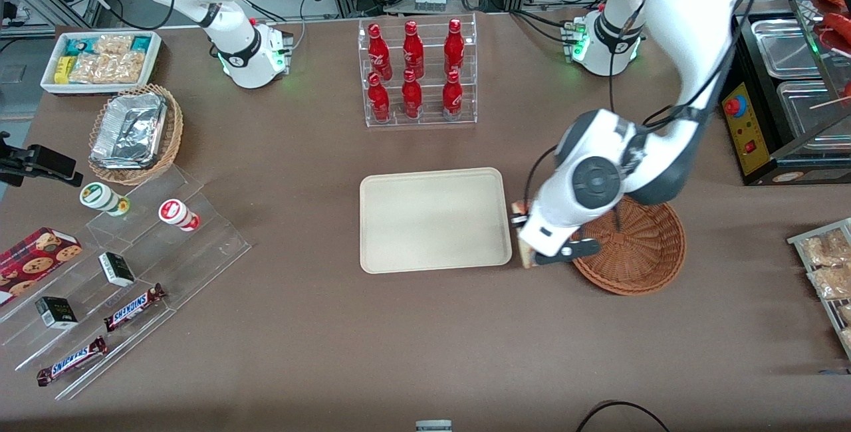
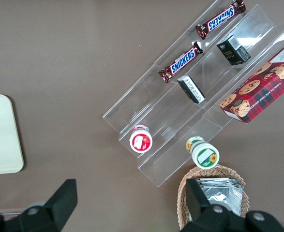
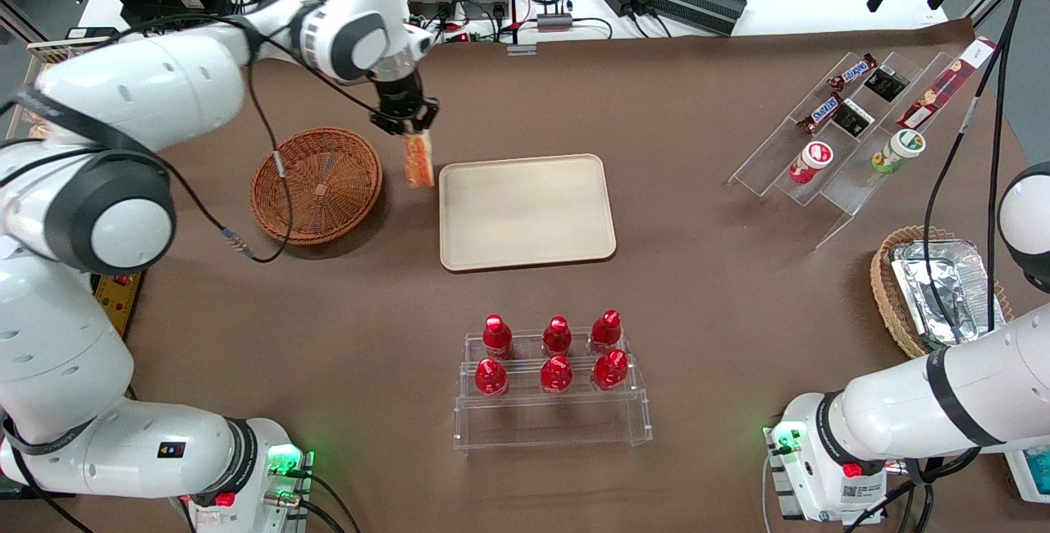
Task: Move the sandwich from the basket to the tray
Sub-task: 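Lift the sandwich and carry it with the left gripper over the beige tray, then lower the sandwich onto the tray and open the left gripper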
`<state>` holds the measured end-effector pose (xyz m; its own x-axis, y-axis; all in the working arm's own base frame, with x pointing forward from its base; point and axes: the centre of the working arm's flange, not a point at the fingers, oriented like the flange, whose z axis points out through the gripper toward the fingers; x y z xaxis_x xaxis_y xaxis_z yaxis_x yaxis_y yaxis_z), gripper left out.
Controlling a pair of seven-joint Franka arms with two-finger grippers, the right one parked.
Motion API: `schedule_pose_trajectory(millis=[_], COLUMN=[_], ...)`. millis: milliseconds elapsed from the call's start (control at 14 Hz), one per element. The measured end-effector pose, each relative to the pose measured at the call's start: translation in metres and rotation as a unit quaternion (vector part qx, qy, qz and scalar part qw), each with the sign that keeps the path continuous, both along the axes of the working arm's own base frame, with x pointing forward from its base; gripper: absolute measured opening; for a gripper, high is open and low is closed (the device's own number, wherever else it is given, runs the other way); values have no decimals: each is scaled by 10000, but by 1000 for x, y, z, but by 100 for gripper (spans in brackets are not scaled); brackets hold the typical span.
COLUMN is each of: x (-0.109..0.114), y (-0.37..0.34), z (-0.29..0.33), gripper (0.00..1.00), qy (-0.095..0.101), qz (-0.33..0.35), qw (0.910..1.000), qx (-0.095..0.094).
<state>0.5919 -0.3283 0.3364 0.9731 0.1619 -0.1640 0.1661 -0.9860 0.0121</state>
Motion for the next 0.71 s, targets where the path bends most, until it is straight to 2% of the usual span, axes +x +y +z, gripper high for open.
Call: schedule_pose_trajectory(millis=[143, 357, 571, 714], x=[-11, -31, -46, -54], y=[-49, -104, -135, -149], z=[-17, -35, -44, -49], gripper=[15, 15, 15, 15], qy=[-90, -284, -297, -408], qz=[-15, 103, 184, 260], qw=[9999, 9995, 9993, 9988], qx=[-44, 102, 114, 97])
